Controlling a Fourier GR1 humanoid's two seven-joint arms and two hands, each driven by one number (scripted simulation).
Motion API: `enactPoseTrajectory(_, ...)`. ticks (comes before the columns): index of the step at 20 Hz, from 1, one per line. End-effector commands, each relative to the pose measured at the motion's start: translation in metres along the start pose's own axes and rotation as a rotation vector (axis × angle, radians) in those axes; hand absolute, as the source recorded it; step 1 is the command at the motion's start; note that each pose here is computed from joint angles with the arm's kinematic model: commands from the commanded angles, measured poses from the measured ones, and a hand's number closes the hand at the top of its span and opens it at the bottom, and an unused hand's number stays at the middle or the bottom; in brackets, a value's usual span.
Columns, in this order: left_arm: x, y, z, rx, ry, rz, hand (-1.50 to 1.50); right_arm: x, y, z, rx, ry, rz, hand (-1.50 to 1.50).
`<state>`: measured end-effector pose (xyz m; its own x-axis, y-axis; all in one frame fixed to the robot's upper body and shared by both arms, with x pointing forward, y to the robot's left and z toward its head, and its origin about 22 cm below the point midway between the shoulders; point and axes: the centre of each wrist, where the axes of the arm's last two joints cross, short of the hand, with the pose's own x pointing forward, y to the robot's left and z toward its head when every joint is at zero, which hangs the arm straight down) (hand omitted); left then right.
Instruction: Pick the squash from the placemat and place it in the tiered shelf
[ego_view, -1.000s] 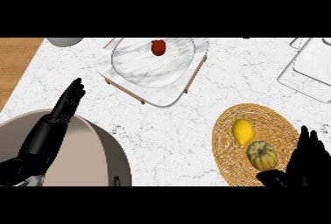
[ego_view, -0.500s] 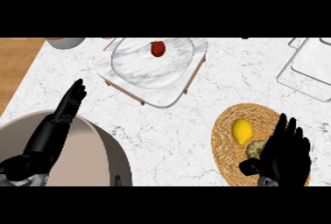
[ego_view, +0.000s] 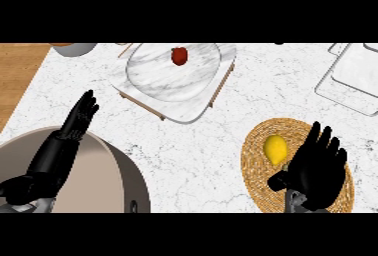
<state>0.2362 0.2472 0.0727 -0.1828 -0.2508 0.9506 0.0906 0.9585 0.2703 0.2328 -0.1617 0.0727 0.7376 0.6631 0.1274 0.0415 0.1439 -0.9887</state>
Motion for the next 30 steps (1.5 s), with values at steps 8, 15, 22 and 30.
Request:
enactPoseTrajectory(8,-0.035,-0.016,0.003,0.026,0.145,0.035,0.00,0.006,0.012,-0.003,0.034,0.190,0.098,-1.50)
enactPoseTrajectory(15,-0.026,-0.015,0.000,0.018,0.137,0.024,0.00,0.011,0.012,-0.012,0.064,0.212,0.115,-1.50)
enactPoseTrajectory(22,-0.033,-0.022,0.000,0.020,0.148,0.036,0.00,0.006,0.028,-0.021,0.071,0.230,0.150,-1.50)
enactPoseTrajectory(30,-0.035,-0.012,-0.003,0.023,0.141,0.033,0.00,-0.003,0.032,-0.030,0.069,0.259,0.164,-1.50)
